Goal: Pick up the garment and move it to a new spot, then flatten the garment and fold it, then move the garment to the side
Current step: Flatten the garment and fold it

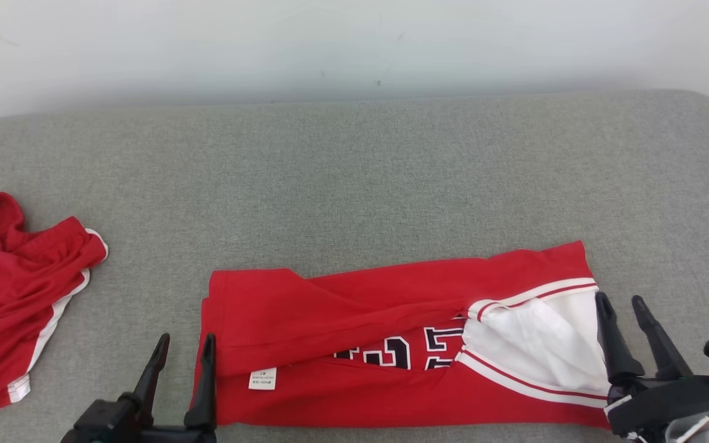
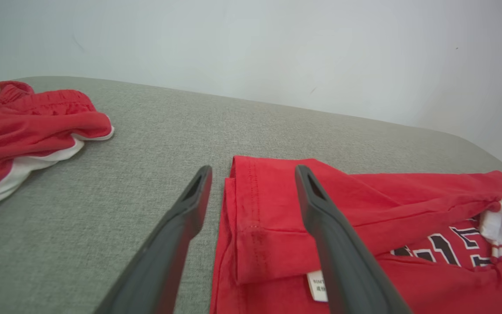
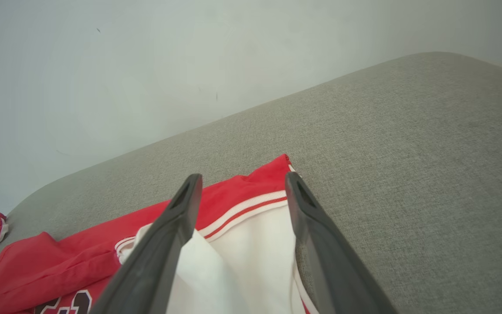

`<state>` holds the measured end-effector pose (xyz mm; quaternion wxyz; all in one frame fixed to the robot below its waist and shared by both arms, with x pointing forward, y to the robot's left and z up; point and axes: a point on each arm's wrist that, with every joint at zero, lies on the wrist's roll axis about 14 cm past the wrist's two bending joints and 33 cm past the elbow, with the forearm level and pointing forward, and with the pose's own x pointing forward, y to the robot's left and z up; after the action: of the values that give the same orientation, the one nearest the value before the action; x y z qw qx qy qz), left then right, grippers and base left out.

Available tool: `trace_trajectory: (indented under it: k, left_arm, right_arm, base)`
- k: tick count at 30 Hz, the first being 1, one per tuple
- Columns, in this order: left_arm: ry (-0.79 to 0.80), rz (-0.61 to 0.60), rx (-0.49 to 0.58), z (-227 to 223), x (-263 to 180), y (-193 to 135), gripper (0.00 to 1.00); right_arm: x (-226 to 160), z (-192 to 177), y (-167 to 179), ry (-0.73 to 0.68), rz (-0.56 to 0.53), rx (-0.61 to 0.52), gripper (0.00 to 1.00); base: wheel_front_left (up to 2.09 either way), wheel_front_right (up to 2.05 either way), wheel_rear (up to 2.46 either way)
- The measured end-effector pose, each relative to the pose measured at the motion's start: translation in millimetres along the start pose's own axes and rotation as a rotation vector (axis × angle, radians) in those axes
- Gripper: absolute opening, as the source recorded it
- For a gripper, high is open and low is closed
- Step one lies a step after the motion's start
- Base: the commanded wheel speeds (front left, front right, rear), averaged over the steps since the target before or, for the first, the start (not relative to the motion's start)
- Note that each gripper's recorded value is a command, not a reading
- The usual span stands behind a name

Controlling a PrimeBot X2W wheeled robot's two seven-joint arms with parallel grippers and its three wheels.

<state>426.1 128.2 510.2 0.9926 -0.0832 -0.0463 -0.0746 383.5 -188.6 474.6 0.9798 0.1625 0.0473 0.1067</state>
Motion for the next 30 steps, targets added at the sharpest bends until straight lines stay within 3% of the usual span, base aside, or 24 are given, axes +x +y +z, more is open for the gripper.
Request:
trace_trajectory:
  k: [7, 20, 30]
  left_arm:
    - [-0.036, 0.057, 0.014, 14.1, -15.5, 12.9, 1.0]
    - [-0.106, 0.142, 0.047, 40.3, -35.3, 31.5, 1.0]
    - [-0.091, 0.181, 0.051, 36.7, -45.5, 41.4, 1.0]
  right_arm:
    - [-4.8, 9.6, -5.2, -0.028, -0.016, -0.032, 1.0]
    - [14.4, -29.9, -25.2, 0.204, -0.078, -0.135, 1.0]
    - [24.4, -67.4, -31.5, 0.36, -0.11, -0.128, 1.0]
  base:
    - [0.0, 0.0, 0.0]
    - [0.0, 0.0, 0.0]
    - [0.0, 0.0, 0.0]
